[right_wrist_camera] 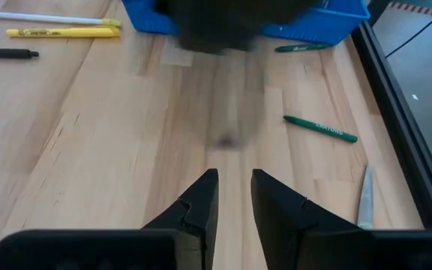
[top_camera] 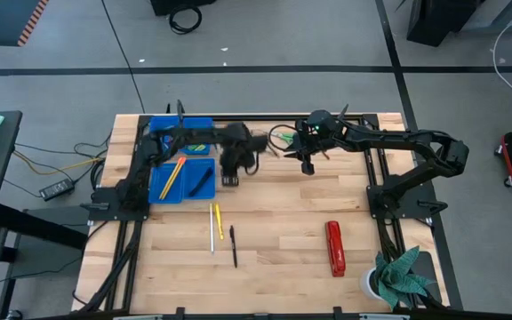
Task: Sort crayons/erasers/pens/pencils in bins
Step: Put the black pen into the bottom right blue bin
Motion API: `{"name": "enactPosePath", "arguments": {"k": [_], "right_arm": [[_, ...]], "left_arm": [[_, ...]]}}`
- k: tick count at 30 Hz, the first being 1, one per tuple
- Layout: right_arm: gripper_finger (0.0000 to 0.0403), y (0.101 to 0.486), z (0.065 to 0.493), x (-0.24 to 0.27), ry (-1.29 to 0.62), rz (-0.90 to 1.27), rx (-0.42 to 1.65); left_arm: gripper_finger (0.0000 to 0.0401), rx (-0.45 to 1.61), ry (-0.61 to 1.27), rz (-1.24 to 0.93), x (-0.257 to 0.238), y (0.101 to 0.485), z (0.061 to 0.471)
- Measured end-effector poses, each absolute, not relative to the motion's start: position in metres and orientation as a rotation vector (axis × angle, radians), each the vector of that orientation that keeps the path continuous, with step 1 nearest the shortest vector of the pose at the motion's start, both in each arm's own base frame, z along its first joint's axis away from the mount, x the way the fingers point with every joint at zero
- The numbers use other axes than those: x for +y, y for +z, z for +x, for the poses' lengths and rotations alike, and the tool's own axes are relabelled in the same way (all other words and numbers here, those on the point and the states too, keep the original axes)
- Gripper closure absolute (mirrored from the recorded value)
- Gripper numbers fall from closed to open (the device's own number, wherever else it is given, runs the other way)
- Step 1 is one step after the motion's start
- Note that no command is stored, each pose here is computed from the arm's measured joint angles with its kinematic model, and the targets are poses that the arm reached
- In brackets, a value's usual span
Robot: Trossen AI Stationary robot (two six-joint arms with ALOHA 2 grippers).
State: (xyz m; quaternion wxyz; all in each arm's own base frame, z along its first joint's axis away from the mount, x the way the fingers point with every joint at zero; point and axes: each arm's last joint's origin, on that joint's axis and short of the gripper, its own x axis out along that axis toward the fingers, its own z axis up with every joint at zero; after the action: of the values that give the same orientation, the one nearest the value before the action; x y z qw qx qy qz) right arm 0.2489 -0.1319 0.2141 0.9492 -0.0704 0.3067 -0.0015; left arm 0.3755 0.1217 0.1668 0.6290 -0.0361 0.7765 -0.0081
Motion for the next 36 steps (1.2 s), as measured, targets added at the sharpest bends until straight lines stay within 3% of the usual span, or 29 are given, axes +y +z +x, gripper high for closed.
{"name": "enactPosePath", "arguments": {"k": [6,16,22,30,36], "right_arm": [[0.0315,0.213,0.248,-0.131,0.0,-0.138,0.633],[0.0315,0.213,0.253,-0.122,0.04,-0.132,0.631],[0.0315,0.213,0.255,-0.118,0.059,-0.142,0.628],[0.0315,0.213,0.255,-0.117,0.054,-0.11,0.635],[0.0315,0.211,0.254,-0.116,0.057,-0.098,0.653]], "left_arm": [[0.031,1.796,-0.184,0.154,0.051,0.171,0.387],[0.0337,1.937,-0.261,0.352,-0.018,0.145,0.356],[0.0351,1.876,-0.215,0.524,-0.047,0.154,0.348],[0.0353,1.761,-0.201,0.547,-0.074,0.167,0.355],[0.0353,1.715,-0.29,0.609,-0.104,0.166,0.35]]}}
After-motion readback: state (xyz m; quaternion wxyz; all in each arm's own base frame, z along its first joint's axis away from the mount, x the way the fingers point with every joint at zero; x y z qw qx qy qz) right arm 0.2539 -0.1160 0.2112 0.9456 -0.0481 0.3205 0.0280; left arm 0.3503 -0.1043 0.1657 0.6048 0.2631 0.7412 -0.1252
